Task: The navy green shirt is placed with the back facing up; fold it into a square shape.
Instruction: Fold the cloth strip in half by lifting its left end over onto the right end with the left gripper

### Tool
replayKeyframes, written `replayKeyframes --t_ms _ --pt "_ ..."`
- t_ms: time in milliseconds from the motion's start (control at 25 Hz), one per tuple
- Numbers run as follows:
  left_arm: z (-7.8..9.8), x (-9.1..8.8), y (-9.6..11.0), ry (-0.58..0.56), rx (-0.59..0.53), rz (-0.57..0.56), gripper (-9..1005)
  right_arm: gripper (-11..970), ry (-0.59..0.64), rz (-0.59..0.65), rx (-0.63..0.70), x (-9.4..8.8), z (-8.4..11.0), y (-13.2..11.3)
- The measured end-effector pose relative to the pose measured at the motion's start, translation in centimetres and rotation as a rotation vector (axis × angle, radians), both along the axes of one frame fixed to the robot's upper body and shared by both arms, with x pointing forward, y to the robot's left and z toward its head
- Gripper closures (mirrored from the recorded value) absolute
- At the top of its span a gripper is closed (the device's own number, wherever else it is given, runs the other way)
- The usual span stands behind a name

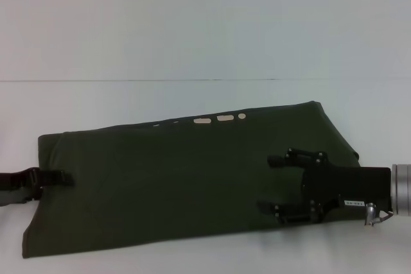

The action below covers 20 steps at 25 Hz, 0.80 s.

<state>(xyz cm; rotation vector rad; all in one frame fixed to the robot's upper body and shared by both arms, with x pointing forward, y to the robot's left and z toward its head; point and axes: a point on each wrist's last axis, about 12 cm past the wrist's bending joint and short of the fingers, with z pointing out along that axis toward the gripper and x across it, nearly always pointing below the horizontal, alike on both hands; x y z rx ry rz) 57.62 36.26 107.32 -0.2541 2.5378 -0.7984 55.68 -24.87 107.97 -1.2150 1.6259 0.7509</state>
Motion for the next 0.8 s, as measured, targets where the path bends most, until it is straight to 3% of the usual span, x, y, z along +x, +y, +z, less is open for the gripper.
replayKeyframes --t_ms 800 --pt "0.3 0.8 -2.1 -0.006 -0.040 -0.040 225 31 0.001 -0.004 -0.012 0.1 -0.1 0.1"
